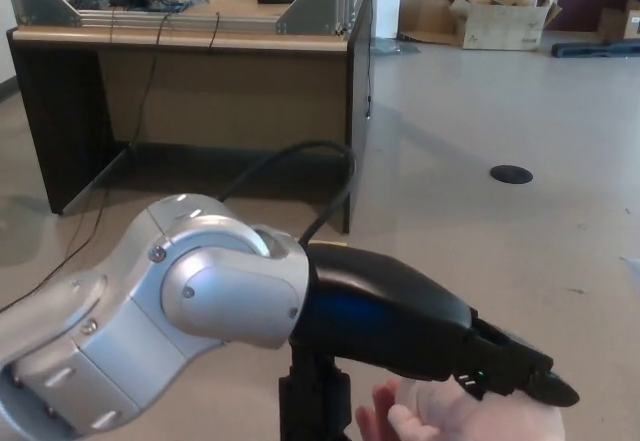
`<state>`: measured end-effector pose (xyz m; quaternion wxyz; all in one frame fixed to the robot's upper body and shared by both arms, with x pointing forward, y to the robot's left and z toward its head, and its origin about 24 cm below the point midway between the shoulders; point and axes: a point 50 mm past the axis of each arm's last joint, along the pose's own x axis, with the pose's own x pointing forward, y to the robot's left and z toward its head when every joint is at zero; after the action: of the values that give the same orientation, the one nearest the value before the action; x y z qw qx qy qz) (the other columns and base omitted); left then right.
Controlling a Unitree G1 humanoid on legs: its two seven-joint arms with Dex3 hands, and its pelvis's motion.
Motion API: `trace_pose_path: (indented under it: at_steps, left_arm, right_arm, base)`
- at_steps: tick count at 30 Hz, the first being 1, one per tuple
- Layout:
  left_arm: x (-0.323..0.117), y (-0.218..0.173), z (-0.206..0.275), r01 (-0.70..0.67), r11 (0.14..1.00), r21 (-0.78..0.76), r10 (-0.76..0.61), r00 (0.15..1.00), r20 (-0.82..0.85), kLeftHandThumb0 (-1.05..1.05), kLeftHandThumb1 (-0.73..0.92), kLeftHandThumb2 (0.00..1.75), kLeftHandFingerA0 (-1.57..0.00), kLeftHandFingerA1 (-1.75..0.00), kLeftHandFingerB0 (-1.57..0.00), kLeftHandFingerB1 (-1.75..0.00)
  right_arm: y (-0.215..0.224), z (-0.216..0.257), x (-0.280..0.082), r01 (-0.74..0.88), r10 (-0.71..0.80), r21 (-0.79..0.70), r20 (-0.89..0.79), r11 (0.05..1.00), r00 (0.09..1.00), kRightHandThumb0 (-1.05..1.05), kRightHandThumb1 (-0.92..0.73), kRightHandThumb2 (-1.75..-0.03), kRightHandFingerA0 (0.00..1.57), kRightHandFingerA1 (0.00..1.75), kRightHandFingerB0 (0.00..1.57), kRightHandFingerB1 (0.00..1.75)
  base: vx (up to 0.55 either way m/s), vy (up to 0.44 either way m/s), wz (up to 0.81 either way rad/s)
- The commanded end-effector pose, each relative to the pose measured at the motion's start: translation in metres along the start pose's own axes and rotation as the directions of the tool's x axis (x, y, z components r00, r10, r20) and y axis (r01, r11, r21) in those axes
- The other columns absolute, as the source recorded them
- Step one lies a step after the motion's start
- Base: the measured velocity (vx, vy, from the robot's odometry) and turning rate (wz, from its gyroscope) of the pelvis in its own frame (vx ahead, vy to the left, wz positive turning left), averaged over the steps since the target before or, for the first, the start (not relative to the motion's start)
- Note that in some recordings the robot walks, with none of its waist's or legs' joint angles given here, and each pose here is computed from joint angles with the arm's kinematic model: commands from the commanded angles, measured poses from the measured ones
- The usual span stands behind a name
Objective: The robot extends its left hand to pick up an emotional support dumpling from the palm of a person and brings its hand down by its side. Then it extends its arm again to hand the dumpling back to the person.
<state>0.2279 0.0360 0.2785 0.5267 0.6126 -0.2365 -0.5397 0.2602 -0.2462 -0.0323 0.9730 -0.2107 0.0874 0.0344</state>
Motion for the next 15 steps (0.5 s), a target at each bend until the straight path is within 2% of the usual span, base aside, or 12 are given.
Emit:
trace_pose_path:
  at_steps: [1,5,6,7,8,9,10,11,12,13,14,15]
  left_arm:
    - [0.001,0.001,-0.003,-0.073,0.993,0.088,0.076,0.996,-0.035,-0.79,0.47,0.9,-0.08,-0.08,-0.04,-0.16]
    - [0.006,0.0,-0.003,-0.167,0.978,0.127,0.171,0.985,-0.019,-0.71,0.42,0.87,-0.06,-0.15,-0.03,-0.23]
    - [0.007,-0.001,-0.002,-0.232,0.96,0.158,0.234,0.972,0.008,-0.89,0.5,0.55,-0.05,-0.28,-0.04,-0.29]
    - [0.008,-0.001,-0.002,-0.26,0.951,0.168,0.26,0.965,0.02,-0.9,0.37,0.74,-0.04,-0.21,-0.07,-0.27]
    - [0.009,-0.002,-0.002,-0.283,0.943,0.176,0.282,0.959,0.031,-0.9,0.37,0.74,-0.04,-0.21,-0.07,-0.27]
    - [0.01,-0.002,-0.003,-0.307,0.931,0.196,0.306,0.951,0.037,-0.88,0.52,0.56,-0.07,-0.28,-0.03,-0.28]
    - [0.01,-0.002,-0.003,-0.322,0.923,0.21,0.321,0.946,0.041,-0.88,0.52,0.56,-0.07,-0.28,-0.03,-0.28]
    - [0.012,-0.003,-0.003,-0.366,0.902,0.23,0.363,0.93,0.06,-0.86,0.4,0.77,-0.04,-0.37,-0.06,-0.31]
    - [0.013,-0.003,-0.002,-0.414,0.876,0.246,0.406,0.91,0.084,-0.86,0.4,0.77,-0.04,-0.37,-0.06,-0.31]
    - [0.015,-0.003,-0.002,-0.443,0.855,0.27,0.432,0.896,0.101,-0.83,0.53,0.57,-0.14,-0.33,-0.05,-0.25]
    - [0.015,-0.003,-0.002,-0.459,0.841,0.287,0.446,0.888,0.111,-0.83,0.53,0.57,-0.14,-0.33,-0.05,-0.25]
    - [0.017,-0.005,-0.002,-0.485,0.819,0.307,0.471,0.873,0.124,-0.89,0.44,0.77,-0.06,-0.36,-0.06,-0.26]
  right_arm:
    - [-0.007,0.004,0.0,0.039,-0.038,-0.009,0.046,0.999,0.998,-0.39,-0.64,-0.6,0.79,0.58,0.63,0.46]
    - [-0.006,0.002,0.001,0.052,-0.052,-0.009,0.023,0.999,0.998,-0.43,-0.63,-0.59,0.81,0.57,0.62,0.46]
    - [-0.006,0.0,0.002,0.057,-0.057,-0.016,-0.008,0.998,0.998,-0.41,-0.62,-0.59,0.82,0.55,0.56,0.43]
    - [-0.006,-0.001,0.002,0.06,-0.06,-0.017,-0.019,0.998,0.998,-0.41,-0.6,-0.58,0.76,0.54,0.53,0.44]
    - [-0.005,-0.001,0.003,0.063,-0.063,-0.017,-0.026,0.998,0.998,-0.41,-0.6,-0.58,0.76,0.54,0.53,0.44]
    - [-0.005,-0.001,0.003,0.067,-0.068,-0.009,-0.037,0.998,0.997,-0.38,-0.59,-0.57,0.73,0.55,0.56,0.46]
    - [-0.005,-0.002,0.003,0.071,-0.071,-0.003,-0.045,0.997,0.996,-0.38,-0.59,-0.57,0.73,0.55,0.56,0.46]
    - [-0.006,-0.001,0.004,0.071,-0.07,0.001,-0.047,0.998,0.996,-0.41,-0.59,-0.58,0.72,0.57,0.58,0.47]
    - [-0.007,-0.001,0.004,0.069,-0.069,0.004,-0.046,0.998,0.997,-0.41,-0.59,-0.58,0.72,0.57,0.58,0.47]
    - [-0.007,-0.002,0.005,0.069,-0.068,0.003,-0.051,0.998,0.996,-0.36,-0.59,-0.58,0.74,0.62,0.66,0.5]
    - [-0.007,-0.002,0.006,0.069,-0.068,0.003,-0.056,0.998,0.996,-0.36,-0.59,-0.58,0.74,0.62,0.66,0.5]
    - [-0.006,-0.003,0.007,0.078,-0.079,-0.02,-0.082,0.997,0.993,-0.35,-0.6,-0.58,0.78,0.62,0.65,0.49]
  base:
    - [0.0,0.0,0.0]
    - [0.0,0.0,0.0]
    - [0.0,0.0,0.0]
    - [0.0,0.0,0.0]
    - [0.0,0.0,0.0]
    - [0.0,0.0,0.0]
    - [0.0,0.0,0.0]
    - [0.0,0.0,0.0]
    - [0.0,0.0,0.0]
    - [0.0,0.0,0.0]
    - [0.0,0.0,0.0]
    - [0.0,0.0,0.0]
